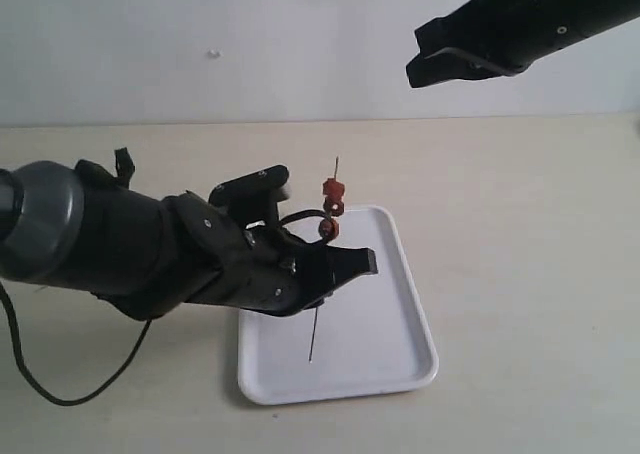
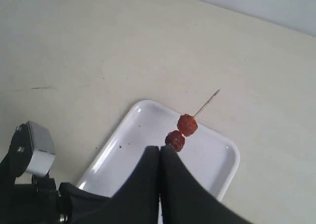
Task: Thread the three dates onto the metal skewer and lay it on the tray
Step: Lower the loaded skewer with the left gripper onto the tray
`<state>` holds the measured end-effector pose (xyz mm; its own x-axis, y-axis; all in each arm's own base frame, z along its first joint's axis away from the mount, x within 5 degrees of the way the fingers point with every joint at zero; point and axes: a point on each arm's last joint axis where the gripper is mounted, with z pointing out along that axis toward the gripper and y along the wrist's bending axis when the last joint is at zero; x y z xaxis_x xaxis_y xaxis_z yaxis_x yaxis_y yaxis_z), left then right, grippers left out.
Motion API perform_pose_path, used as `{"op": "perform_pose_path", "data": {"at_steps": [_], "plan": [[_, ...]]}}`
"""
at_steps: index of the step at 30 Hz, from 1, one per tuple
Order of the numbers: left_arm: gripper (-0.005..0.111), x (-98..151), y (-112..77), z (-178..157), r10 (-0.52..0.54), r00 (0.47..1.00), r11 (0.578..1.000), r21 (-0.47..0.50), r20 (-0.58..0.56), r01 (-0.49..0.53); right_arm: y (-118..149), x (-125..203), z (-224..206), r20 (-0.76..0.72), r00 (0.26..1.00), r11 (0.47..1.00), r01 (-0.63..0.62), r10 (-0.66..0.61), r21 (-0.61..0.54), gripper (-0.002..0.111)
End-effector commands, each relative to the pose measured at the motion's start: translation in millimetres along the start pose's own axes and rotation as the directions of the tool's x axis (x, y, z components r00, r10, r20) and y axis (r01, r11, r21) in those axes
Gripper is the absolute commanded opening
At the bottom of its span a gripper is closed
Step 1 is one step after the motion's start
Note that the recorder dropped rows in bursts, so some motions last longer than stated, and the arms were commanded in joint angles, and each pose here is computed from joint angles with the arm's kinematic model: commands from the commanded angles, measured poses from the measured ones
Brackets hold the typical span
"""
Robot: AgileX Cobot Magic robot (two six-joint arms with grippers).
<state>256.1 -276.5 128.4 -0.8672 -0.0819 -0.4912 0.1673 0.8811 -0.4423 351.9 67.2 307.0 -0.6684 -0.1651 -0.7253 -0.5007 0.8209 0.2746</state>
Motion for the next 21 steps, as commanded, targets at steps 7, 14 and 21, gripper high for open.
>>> {"op": "perform_pose_path", "data": {"at_steps": [7, 14, 21], "plan": [[0.000, 10, -9.4, -2, -0.051, 0.998, 0.999, 0.002, 0.019, 0.051, 1, 4, 1, -0.010, 1.000, 1.000, 0.013, -0.013, -0.009, 0.000], [0.000, 20, -3.4, 11, -0.057, 0.998, 0.998, -0.030, -0.013, 0.056, 0, 12, 5, -0.018, 1.000, 1.000, 0.013, -0.013, -0.019, 0.000], [0.000, 24, -0.3, 16, -0.051, 0.998, 0.998, -0.043, -0.026, 0.049, 0, 13, 6, -0.018, 1.000, 1.000, 0.012, -0.012, -0.020, 0.000]]}}
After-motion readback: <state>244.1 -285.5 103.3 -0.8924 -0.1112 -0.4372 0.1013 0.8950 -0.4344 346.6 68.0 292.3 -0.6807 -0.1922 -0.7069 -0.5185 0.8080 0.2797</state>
